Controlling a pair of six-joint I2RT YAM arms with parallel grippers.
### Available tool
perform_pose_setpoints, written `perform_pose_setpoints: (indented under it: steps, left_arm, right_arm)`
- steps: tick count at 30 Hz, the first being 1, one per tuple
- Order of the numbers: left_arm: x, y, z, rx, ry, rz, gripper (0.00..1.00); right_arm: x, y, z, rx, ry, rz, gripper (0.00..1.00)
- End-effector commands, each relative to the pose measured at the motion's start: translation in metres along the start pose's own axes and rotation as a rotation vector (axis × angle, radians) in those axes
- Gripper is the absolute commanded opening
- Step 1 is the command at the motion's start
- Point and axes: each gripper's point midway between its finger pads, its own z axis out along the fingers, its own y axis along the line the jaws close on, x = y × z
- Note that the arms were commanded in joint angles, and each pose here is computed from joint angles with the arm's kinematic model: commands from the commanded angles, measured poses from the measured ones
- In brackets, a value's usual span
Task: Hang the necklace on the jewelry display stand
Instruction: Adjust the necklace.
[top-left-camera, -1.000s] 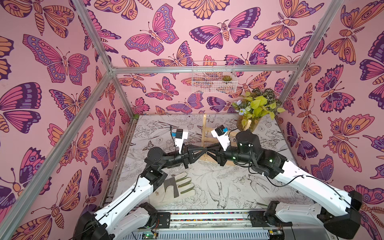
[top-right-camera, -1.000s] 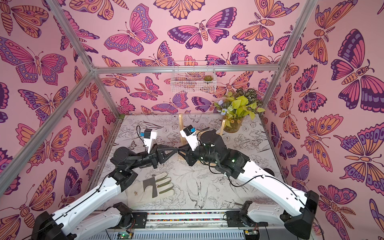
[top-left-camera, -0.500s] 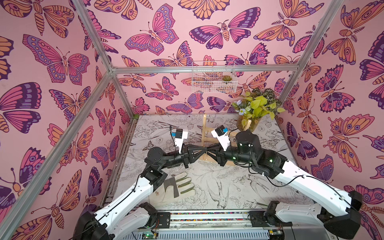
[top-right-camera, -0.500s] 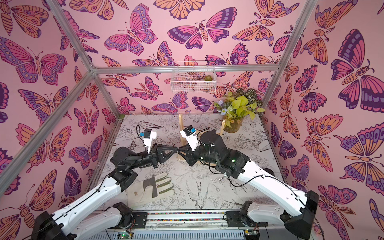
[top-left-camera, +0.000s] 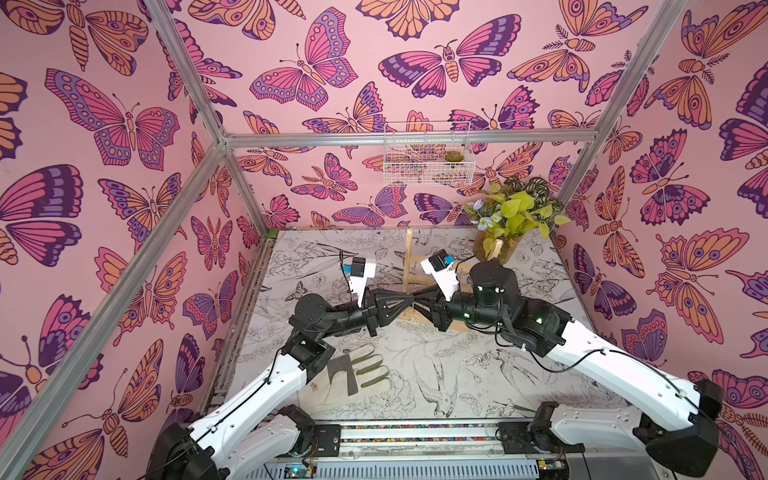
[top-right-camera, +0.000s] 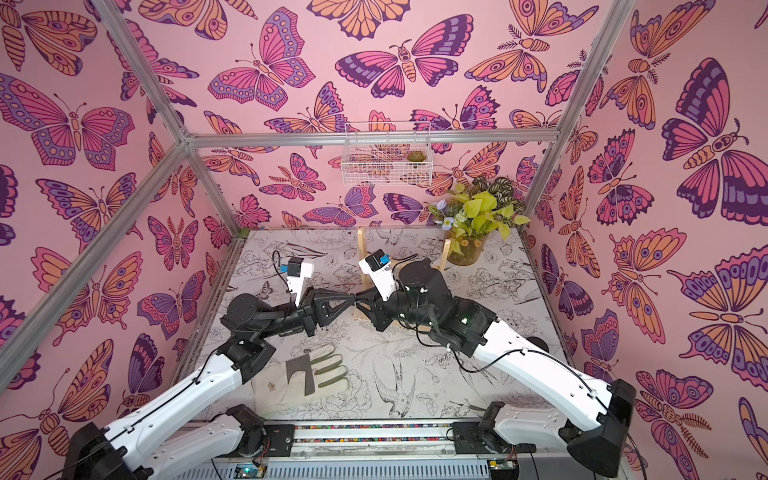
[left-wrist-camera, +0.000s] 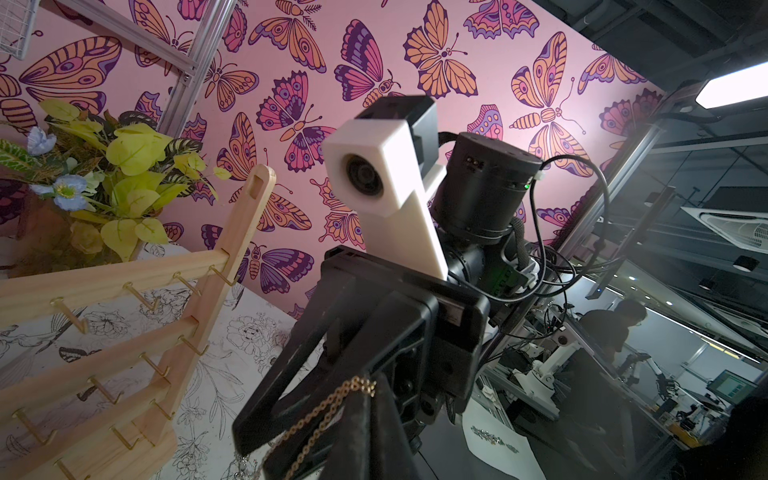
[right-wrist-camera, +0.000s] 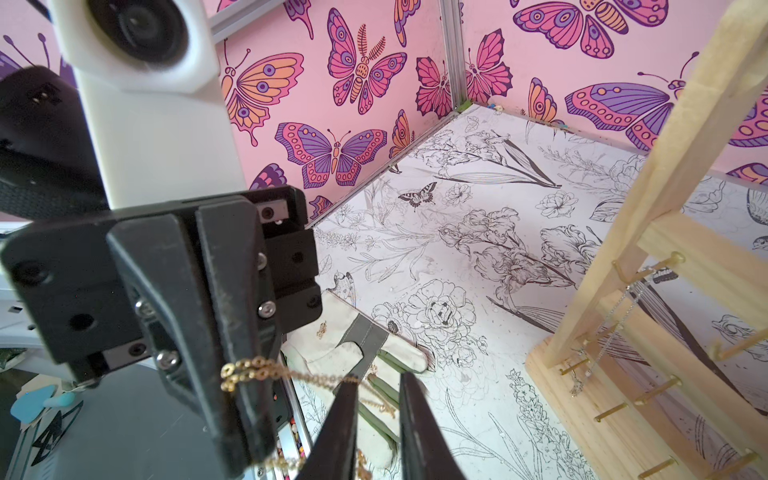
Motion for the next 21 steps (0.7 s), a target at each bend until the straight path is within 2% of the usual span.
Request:
perform_pose_setpoints:
  steps: [1,16,21]
  left_arm:
    - [-0.0065,-0.0038,0.0002,0.01,-0.013,0.021,0.0]
    - [-0.0098,-0.0024,0.0006,0.001,-0.027,0.022,0.0]
    - [-0.0107,-0.0039,0.0007,0.009,-0.032,0.014,0.0]
  right_arm:
    - [-0.0065,0.0002,0.0027,-0.011,-0.029,0.012,0.22]
    - [-0.0031,0.0065,0.0096,-0.07,-0.045,0.036,0.25]
    - [-0.0053,0.0057,0.0117,-0.079,-0.083,0.044,0.28]
